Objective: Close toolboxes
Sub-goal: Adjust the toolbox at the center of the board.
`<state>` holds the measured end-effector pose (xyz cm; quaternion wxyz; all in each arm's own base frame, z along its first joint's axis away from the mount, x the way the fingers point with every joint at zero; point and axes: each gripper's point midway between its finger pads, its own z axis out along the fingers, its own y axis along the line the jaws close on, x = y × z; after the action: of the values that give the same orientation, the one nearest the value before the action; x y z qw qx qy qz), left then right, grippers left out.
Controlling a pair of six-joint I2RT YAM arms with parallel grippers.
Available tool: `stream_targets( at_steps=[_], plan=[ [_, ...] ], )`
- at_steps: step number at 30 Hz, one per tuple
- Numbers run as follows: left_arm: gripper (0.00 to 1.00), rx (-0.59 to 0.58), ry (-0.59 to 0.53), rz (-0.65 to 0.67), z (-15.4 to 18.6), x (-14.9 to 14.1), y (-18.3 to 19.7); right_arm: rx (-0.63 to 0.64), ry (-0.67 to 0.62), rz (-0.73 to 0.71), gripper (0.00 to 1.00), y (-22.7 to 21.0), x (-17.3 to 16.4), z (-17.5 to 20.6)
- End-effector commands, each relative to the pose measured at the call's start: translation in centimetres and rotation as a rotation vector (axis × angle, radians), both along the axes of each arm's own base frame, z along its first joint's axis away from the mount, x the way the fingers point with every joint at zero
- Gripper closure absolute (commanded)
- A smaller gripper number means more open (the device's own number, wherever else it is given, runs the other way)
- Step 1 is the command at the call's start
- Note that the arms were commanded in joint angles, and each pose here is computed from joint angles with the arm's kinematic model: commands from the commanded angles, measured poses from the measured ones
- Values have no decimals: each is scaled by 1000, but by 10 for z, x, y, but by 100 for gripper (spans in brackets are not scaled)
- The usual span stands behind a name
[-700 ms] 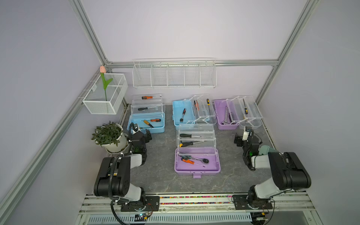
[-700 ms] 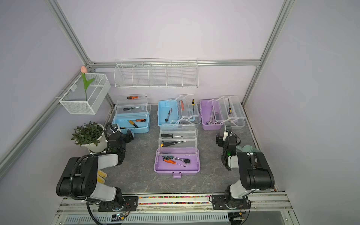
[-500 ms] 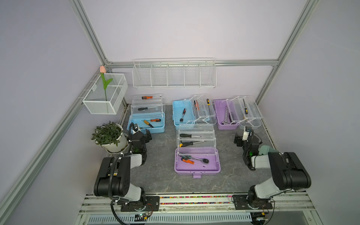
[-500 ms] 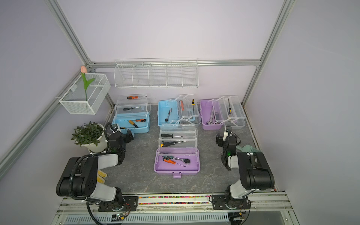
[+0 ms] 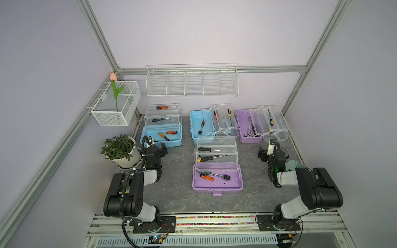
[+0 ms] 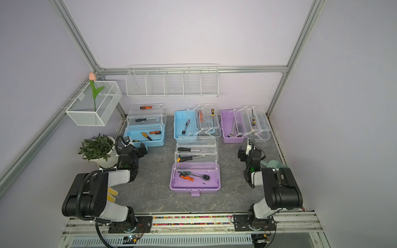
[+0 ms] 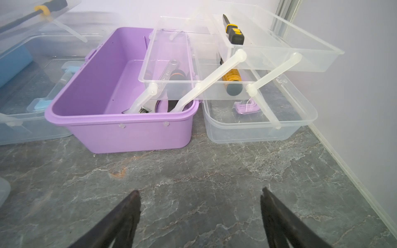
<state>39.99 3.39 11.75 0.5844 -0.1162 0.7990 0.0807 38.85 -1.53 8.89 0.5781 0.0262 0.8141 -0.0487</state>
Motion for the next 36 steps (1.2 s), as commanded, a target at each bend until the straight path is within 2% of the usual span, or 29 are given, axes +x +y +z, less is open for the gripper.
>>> stream_targets(
  at_steps=[1, 4, 6, 8, 11, 15, 18, 22, 26, 29, 33, 36],
  plan=[
    [1, 4, -5, -11, 0, 1, -2, -10, -18, 18, 12, 2, 4, 6],
    [0, 4, -9, -11, 1, 0, -2, -19, -29, -10, 12, -1, 4, 11],
    [0, 35, -66, -77, 22, 1, -13, -31, -13, -8, 11, 1, 2, 24],
    [0, 28, -5, -105, 38, -2, -20, 0, 64, 12, 12, 8, -3, 35],
    [0, -58, 91, -111, 63, -15, -31, 61, 174, 43, 12, 24, -16, 46],
    [0, -171, 168, -228, 83, -49, -80, 224, 331, 146, 12, 63, -40, 61],
    [2, -267, 243, -396, 79, -78, -128, 338, 404, 300, 11, 105, -55, 75],
    [4, -349, 375, -577, 62, -119, -183, 469, 527, 423, 11, 144, -58, 87],
    [7, -468, 484, -735, 47, -158, -224, 466, 558, 525, 10, 184, -56, 94],
    [7, -519, 554, -788, 33, -180, -235, 474, 581, 559, 9, 204, -48, 93],
    [8, -650, 598, -853, 14, -200, -255, 431, 663, 573, 9, 227, -36, 80],
    [8, -652, 614, -865, 4, -210, -261, 402, 692, 584, 8, 242, -29, 75]
  ],
)
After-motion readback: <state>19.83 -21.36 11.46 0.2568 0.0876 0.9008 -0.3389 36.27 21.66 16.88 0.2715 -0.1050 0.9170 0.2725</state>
